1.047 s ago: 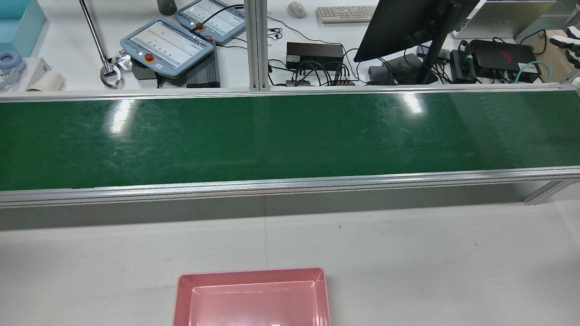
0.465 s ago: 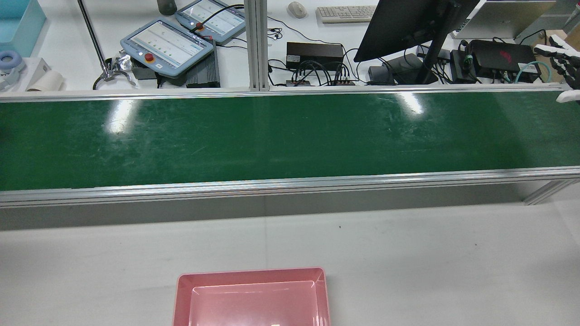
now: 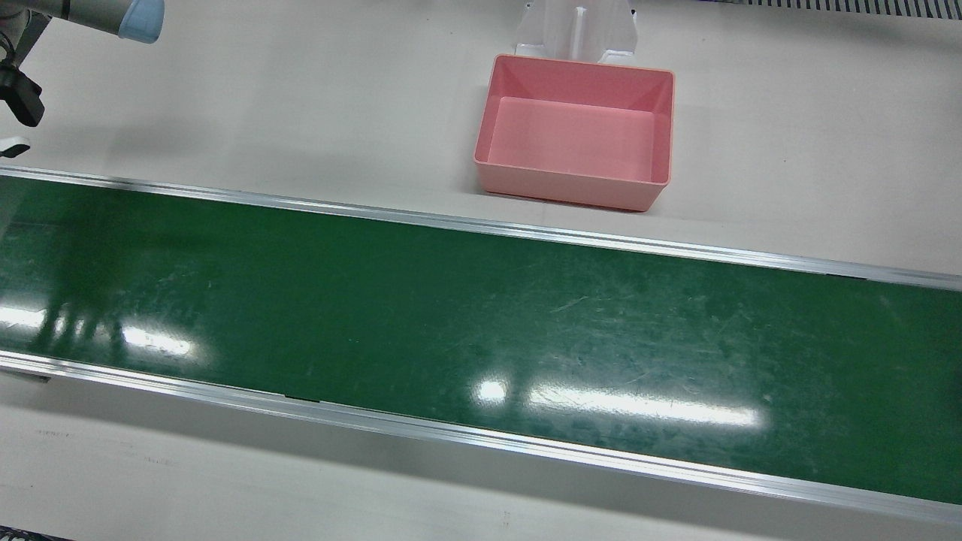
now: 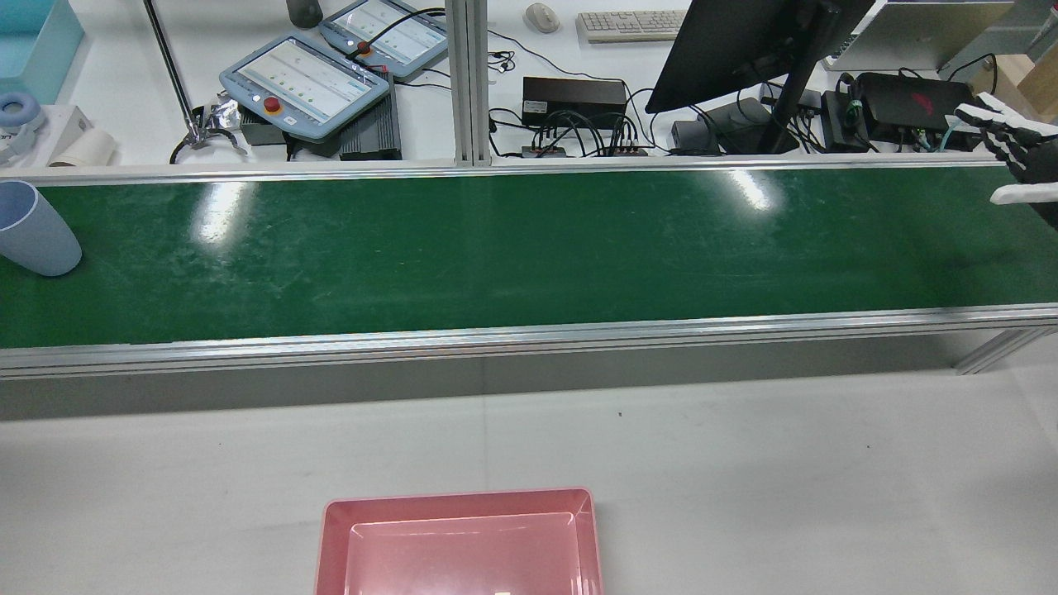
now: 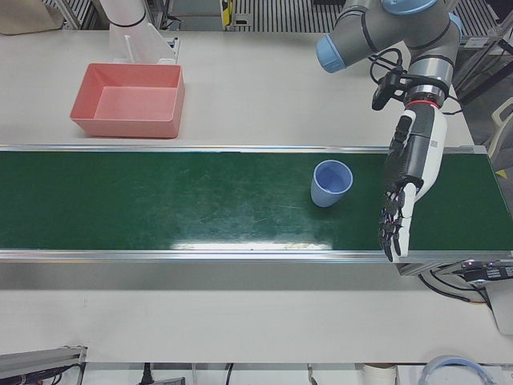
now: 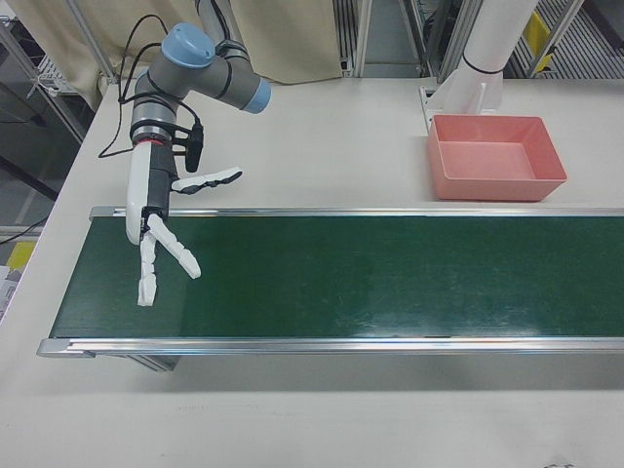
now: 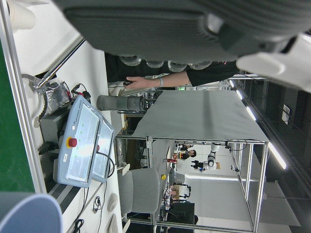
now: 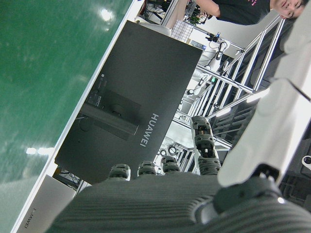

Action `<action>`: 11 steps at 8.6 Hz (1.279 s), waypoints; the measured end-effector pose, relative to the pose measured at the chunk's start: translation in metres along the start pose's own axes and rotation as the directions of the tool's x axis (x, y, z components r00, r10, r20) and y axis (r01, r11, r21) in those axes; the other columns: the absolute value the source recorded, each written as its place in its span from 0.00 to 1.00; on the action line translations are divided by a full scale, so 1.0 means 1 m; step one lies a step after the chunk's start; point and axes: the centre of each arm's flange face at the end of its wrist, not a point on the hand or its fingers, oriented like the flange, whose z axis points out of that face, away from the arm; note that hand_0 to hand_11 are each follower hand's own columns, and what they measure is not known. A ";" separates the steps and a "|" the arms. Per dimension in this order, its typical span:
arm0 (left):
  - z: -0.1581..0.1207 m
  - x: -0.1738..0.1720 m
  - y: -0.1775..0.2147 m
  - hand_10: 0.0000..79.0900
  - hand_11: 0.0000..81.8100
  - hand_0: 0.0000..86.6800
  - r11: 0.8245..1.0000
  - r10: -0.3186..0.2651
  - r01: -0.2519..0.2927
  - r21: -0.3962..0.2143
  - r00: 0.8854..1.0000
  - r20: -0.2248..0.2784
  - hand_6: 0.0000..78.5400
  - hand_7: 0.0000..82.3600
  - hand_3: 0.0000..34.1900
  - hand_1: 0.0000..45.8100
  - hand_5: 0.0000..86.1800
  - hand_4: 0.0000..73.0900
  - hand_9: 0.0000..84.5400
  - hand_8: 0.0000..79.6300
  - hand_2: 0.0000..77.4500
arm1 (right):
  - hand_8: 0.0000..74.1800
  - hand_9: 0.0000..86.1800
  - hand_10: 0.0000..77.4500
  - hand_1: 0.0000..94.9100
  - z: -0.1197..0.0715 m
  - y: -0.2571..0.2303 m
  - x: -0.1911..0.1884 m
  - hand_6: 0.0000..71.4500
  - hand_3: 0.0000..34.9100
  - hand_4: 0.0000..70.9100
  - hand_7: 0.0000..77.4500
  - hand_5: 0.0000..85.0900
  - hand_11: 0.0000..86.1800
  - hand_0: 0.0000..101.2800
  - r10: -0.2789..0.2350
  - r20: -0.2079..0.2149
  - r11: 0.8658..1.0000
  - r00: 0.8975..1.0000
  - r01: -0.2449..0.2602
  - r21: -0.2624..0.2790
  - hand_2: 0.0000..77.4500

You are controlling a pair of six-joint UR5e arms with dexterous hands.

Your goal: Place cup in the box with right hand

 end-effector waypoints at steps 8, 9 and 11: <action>0.000 0.000 0.000 0.00 0.00 0.00 1.000 0.000 0.000 0.001 1.000 0.000 0.00 0.01 0.00 0.01 0.01 0.01 0.00 0.00 0.01 | 0.01 0.04 0.03 0.05 0.007 -0.009 0.017 0.02 0.08 0.08 0.10 0.04 0.05 0.45 0.008 -0.021 1.000 1.000 -0.009 -0.004 0.04; 0.000 0.000 0.000 0.00 0.00 0.00 1.000 0.000 0.000 0.000 1.000 0.000 0.01 0.01 0.00 0.01 0.01 0.01 0.00 0.00 0.01 | 0.01 0.04 0.03 0.05 0.007 -0.009 0.019 0.02 0.08 0.08 0.10 0.04 0.05 0.45 0.008 -0.023 1.000 1.000 -0.008 -0.004 0.04; 0.000 0.000 0.000 0.00 0.00 0.00 1.000 0.000 0.000 -0.001 1.000 0.000 0.01 0.01 0.00 0.01 0.01 0.01 0.00 0.00 0.01 | 0.01 0.04 0.03 0.06 0.010 -0.007 0.021 0.02 0.08 0.09 0.11 0.04 0.05 0.43 0.006 -0.027 1.000 1.000 -0.006 -0.008 0.16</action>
